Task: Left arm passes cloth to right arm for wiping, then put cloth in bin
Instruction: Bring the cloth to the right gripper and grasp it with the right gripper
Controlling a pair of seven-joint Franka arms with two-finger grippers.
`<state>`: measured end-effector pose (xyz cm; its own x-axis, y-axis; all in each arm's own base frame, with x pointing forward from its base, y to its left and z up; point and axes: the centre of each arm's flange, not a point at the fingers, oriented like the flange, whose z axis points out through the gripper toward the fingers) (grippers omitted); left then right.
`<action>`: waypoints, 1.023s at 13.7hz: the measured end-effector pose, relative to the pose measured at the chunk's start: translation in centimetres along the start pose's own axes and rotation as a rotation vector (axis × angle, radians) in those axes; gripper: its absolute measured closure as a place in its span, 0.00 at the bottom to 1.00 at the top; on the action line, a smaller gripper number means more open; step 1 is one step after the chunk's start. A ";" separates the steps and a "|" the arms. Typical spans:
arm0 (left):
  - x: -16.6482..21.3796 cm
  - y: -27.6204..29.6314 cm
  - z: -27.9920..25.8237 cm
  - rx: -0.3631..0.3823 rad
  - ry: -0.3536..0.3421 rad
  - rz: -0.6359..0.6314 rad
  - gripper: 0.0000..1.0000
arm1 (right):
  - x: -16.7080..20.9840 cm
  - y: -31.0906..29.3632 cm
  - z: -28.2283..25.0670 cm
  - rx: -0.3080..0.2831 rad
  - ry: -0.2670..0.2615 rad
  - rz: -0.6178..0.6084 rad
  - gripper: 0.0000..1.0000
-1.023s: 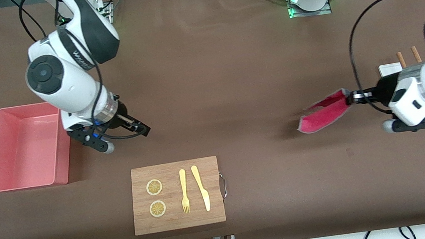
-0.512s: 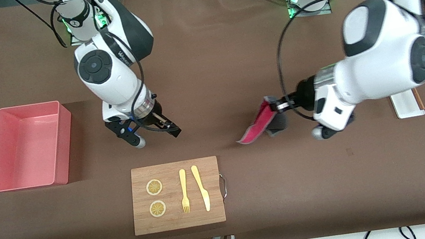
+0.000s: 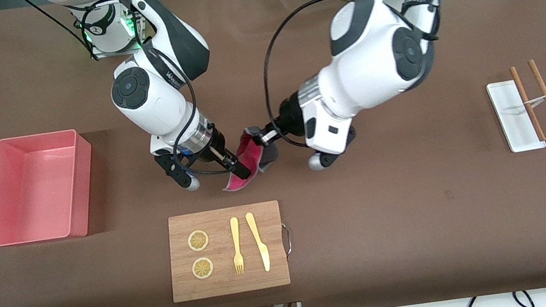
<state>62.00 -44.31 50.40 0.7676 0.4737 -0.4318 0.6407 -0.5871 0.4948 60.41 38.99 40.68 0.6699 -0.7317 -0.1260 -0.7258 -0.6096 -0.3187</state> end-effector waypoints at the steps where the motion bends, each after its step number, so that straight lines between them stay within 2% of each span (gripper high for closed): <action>1: -0.4 0.1 0.5 -0.006 0.003 -0.009 0.98 | -0.1 0.0 0.1 0.002 0.000 0.006 0.00; 4: -0.2 0.2 0.4 -0.012 0.010 -0.019 0.98 | 0.2 -0.4 -0.5 0.019 0.006 0.009 0.00; 9: 0.0 0.1 0.3 -0.013 0.014 -0.025 0.98 | 3.1 -1.5 -3.3 0.073 0.034 0.040 0.00; 14: 0.1 0.1 0.2 -0.014 0.016 -0.027 0.98 | 4.2 -1.6 -2.7 0.106 0.050 0.053 0.00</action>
<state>62.19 -44.43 50.27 0.7504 0.4997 -0.4326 0.6609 -0.5650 0.4939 63.98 36.07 43.19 0.6207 -0.7778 -0.0987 -0.7373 -0.5362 -0.4110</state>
